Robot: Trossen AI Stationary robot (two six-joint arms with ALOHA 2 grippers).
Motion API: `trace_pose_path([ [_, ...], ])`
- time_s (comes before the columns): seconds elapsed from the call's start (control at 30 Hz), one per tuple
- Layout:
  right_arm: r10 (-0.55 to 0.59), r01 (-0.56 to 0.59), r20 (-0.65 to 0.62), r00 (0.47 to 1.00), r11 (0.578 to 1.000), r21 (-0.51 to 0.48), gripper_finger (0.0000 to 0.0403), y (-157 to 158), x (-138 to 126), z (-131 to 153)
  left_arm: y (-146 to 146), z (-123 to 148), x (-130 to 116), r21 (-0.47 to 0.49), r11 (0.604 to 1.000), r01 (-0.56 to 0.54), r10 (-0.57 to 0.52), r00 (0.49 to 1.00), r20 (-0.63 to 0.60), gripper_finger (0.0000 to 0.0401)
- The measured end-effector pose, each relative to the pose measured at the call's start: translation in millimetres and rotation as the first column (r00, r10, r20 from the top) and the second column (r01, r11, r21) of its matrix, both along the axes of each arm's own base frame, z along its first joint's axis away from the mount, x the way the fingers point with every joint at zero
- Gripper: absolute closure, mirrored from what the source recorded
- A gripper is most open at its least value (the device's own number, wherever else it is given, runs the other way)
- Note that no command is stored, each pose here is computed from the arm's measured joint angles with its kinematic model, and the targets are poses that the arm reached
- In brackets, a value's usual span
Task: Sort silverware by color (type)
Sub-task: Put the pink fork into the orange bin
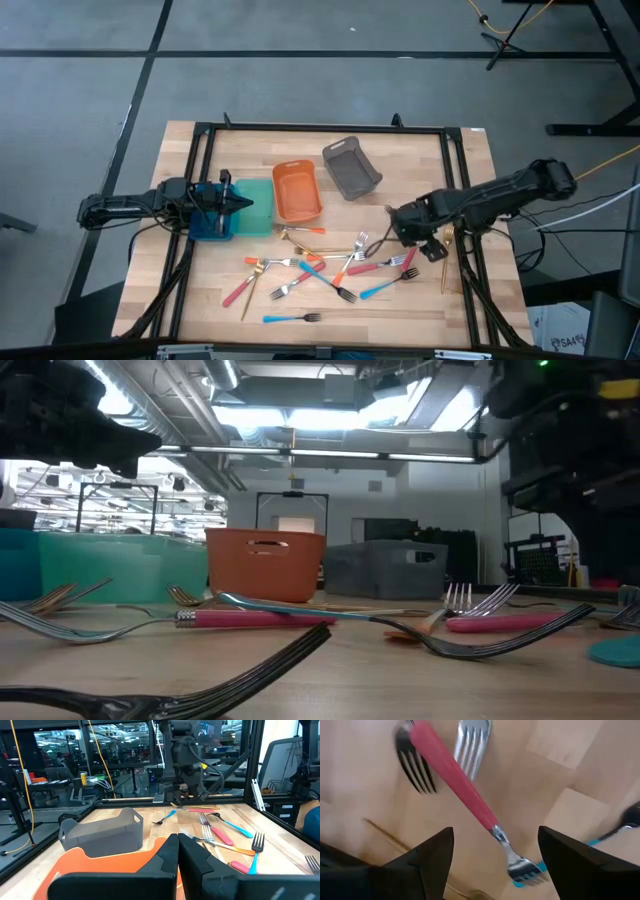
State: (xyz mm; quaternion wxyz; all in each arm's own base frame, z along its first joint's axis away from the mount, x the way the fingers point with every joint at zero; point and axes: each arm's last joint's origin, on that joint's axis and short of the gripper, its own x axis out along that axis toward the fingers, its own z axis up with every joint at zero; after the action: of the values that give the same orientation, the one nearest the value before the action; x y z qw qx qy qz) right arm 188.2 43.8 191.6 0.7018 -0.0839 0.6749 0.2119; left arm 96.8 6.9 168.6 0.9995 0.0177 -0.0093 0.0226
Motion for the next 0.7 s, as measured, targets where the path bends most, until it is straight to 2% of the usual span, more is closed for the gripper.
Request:
trace_pose_path([
  [0.17, 0.082, -0.082, -0.007, 0.997, 0.987, -0.135, 0.0123, 12, -3, -5, 0, 0, 0, 0.0, 1.0, 0.0, 0.0, 1.0, 0.0, 0.04],
  [0.47, 0.152, -0.156, -0.038, 0.988, 0.975, -0.157, 0.0123, 26, -4, -11, 0, 0, 0, 0.0, 1.0, 0.0, 0.0, 1.0, 0.0, 0.04],
  [0.7, 0.154, -0.169, -0.089, 0.984, 0.967, -0.192, 0.0123, 28, 1, -23, 0, 0, 0, 0.0, 1.0, 0.0, 0.0, 1.0, 0.0, 0.04],
])
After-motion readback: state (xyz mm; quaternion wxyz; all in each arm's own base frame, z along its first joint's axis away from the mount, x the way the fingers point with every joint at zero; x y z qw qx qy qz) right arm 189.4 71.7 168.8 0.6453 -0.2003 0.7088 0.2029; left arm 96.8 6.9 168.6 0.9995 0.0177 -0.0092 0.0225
